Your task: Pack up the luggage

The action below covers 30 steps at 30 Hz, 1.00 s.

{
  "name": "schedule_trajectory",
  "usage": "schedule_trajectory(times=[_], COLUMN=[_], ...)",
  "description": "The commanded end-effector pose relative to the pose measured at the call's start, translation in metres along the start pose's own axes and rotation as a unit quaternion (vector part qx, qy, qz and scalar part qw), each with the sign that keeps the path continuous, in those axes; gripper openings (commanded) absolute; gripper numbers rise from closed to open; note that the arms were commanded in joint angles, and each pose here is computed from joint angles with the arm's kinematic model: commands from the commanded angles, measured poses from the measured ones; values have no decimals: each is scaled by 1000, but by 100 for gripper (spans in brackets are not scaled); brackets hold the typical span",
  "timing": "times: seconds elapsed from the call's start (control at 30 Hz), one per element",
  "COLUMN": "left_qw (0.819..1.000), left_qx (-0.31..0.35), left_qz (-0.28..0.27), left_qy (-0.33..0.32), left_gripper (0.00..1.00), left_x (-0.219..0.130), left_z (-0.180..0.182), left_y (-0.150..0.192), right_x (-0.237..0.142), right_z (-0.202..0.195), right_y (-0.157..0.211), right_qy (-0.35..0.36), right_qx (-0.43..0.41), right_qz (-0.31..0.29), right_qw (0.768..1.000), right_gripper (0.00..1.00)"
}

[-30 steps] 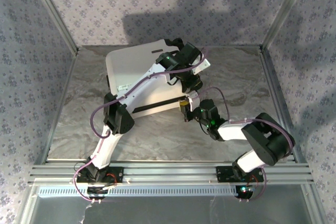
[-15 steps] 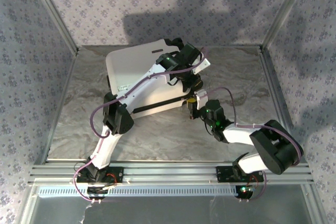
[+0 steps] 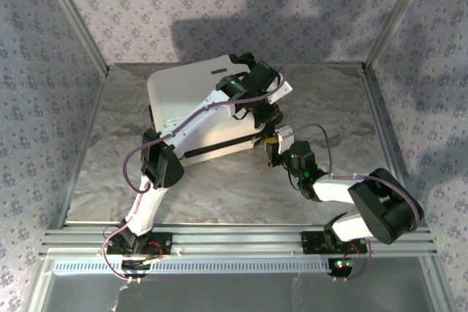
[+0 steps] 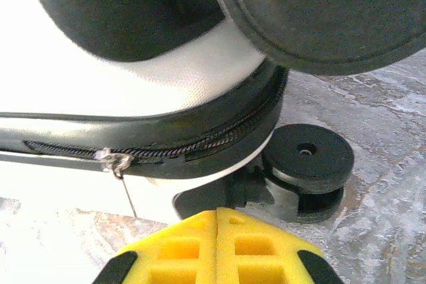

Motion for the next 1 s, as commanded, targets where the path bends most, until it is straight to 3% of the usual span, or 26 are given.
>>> schedule_trajectory(times=[0.0,0.2,0.37,0.77,0.97], left_qw=[999,999,998,994,988], left_qx=[-15,16,30,73,91], left_qz=[30,49,60,87,118], left_qy=[-15,-12,-9,6,-24], left_gripper=[19,41,52,62,65], left_x=[-21,-18,-11,20,40], left_z=[8,5,3,-16,-12], left_y=[5,7,5,13,24], right_x=[-9,-34,-58,-72,-71], right_z=[-5,-22,-29,-28,-25], right_y=[-8,-12,-17,-12,-11], right_qy=[0,11,21,20,11], right_qx=[0,12,17,41,39], right_qz=[-24,-27,-38,-48,-46], right_qw=[1000,999,999,998,998], right_gripper=[0,2,10,19,23])
Point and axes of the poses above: each hand's point on the last joint's axis, 136 mm out from that joint toward the fingers, its own x axis out along the fingers, its own z axis along the line the jaws close on, y = z × x, the point moved 5 cm from there along -x, back along the fingers, and after that the axes turned 3 degrees about -x, right-handed, at the moved point
